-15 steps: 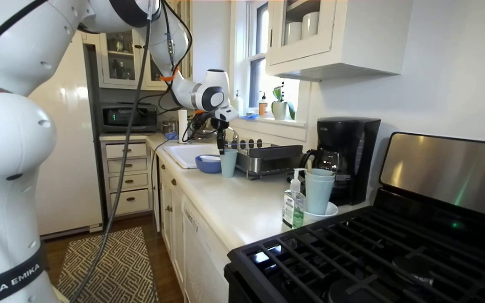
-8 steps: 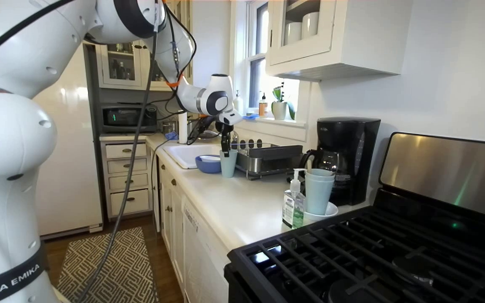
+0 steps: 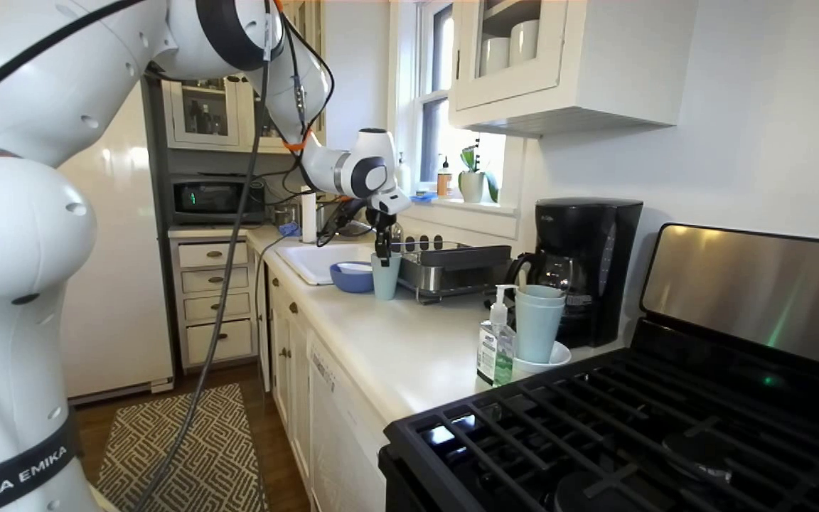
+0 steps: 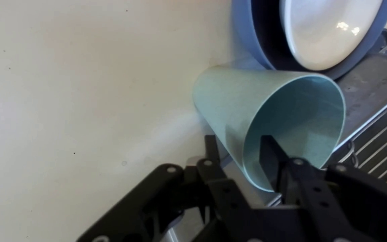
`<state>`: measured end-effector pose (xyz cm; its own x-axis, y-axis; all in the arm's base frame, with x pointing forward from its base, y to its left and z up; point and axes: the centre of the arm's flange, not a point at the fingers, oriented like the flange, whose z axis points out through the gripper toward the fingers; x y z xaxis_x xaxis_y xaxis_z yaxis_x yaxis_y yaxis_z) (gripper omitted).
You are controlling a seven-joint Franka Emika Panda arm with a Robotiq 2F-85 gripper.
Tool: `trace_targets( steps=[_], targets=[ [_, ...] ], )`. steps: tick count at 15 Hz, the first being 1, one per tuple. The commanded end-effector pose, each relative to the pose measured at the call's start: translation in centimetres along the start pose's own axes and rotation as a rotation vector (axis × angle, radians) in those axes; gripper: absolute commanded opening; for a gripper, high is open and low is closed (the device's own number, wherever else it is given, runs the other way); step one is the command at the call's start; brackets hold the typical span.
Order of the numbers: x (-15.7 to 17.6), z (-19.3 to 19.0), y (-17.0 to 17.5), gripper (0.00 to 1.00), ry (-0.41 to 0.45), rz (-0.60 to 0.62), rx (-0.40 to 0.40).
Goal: Pick up the light blue cup and put it to the right of the dish rack on the kitchen counter
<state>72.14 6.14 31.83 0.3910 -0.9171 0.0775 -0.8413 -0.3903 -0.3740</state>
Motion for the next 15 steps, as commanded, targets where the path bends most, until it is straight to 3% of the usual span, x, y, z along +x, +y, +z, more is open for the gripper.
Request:
trace_targets(
  steps=[1,3,9,10,15],
  targets=[
    [-0.2,-0.4,-0.7,0.41,0.020,0.011,0.012],
    [-0.3,-0.6,-0.5,0.40,0.012,0.012,0.009],
    [0.0,-0.5,0.0,0.08,0.014,0.020,0.010],
    [0.0,-0.5,0.0,0.12,0.015,0.020,0.009],
    [-0.3,-0.9,0.5,0.00,-0.002,0.012,-0.026]
  ],
)
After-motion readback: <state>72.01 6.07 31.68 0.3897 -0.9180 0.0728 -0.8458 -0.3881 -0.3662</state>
